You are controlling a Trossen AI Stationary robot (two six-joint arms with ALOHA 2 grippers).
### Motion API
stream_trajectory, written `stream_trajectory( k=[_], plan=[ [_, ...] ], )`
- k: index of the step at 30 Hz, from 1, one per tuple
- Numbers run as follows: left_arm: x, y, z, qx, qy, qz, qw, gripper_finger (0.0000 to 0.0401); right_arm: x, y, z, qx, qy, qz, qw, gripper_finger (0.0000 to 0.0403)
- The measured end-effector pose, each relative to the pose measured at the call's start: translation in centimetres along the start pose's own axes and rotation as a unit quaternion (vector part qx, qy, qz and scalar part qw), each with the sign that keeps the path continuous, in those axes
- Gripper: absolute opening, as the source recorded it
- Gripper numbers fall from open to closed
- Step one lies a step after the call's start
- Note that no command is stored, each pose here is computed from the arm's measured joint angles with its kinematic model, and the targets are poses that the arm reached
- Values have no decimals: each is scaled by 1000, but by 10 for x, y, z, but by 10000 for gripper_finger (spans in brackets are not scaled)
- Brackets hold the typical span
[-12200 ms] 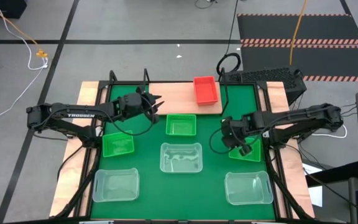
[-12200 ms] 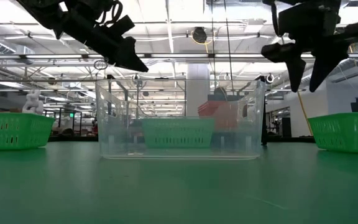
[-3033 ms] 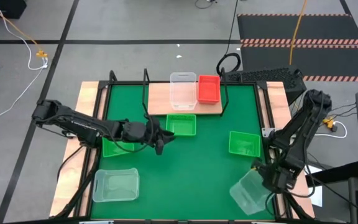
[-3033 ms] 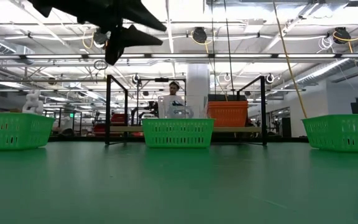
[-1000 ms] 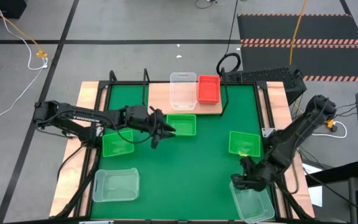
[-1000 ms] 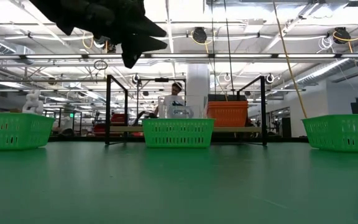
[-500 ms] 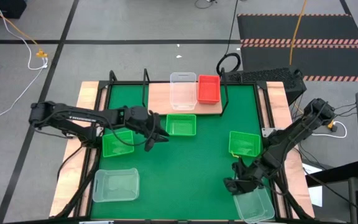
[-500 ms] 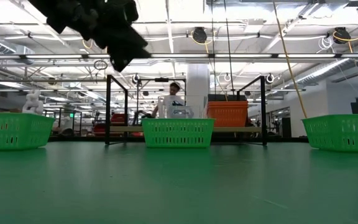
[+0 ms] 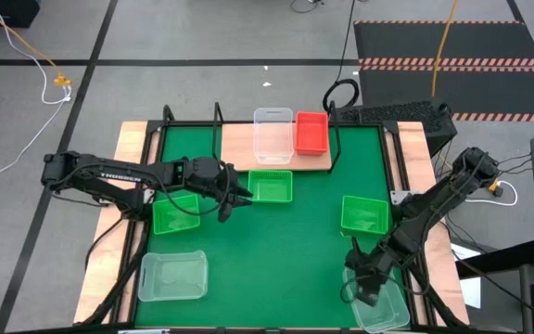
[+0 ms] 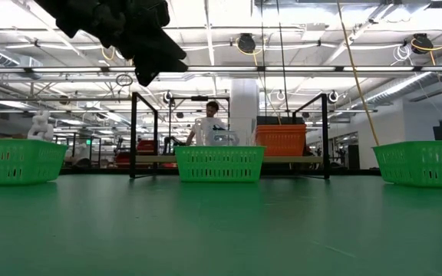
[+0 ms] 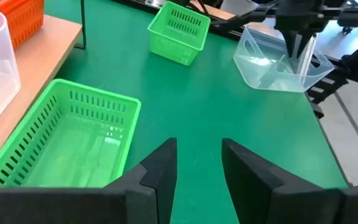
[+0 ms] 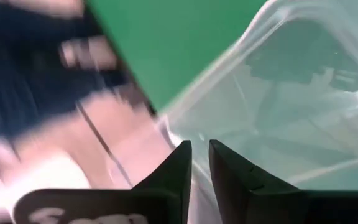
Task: Stack baskets on shelf by color
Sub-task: Stack the right transparent bin on top of the transparent bin on the shelf
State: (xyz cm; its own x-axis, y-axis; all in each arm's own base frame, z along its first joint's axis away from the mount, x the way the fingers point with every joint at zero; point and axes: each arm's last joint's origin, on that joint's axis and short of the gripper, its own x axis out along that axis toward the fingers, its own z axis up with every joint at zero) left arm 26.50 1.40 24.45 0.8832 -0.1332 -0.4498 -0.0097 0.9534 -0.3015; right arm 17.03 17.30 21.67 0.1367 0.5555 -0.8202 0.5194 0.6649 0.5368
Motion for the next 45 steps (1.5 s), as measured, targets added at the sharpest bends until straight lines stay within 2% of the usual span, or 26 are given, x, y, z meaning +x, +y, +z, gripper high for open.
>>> stream_trajectory(
  k=[3,7,11,13,16,18,19,26,32,40,45],
  plan=[
    [0,0,0,-5,-1,0,1000,127,1,-3,-7,-84,47,-12,995,41],
    [0,1,0,-43,-5,17,999,127,-4,-8,-11,-155,74,-53,984,31],
    [1,-1,0,-73,-11,33,997,127,-28,2,-8,-241,20,-106,965,23],
    [1,-2,-1,-82,-13,39,996,127,-46,11,-5,-296,-29,-141,944,22],
    [1,-3,-1,-90,-17,48,995,127,-68,22,-1,-385,-94,-196,897,25],
    [1,-3,0,-96,-22,50,994,127,-74,23,3,-429,-106,-215,871,32],
    [1,-3,1,-100,-24,49,994,127,-74,22,4,-439,-101,-220,865,37],
    [1,-4,3,-126,-42,58,989,127,-49,-6,8,-444,3,-213,871,104],
    [2,-8,1,-138,-41,54,988,127,-34,-17,12,-442,3,-210,872,153],
    [2,-12,0,-144,-41,52,987,127,-25,-15,16,-452,-27,-178,874,153],
    [2,-12,0,-151,-44,57,986,127,-22,-19,17,-441,-29,-181,879,141]
  ],
)
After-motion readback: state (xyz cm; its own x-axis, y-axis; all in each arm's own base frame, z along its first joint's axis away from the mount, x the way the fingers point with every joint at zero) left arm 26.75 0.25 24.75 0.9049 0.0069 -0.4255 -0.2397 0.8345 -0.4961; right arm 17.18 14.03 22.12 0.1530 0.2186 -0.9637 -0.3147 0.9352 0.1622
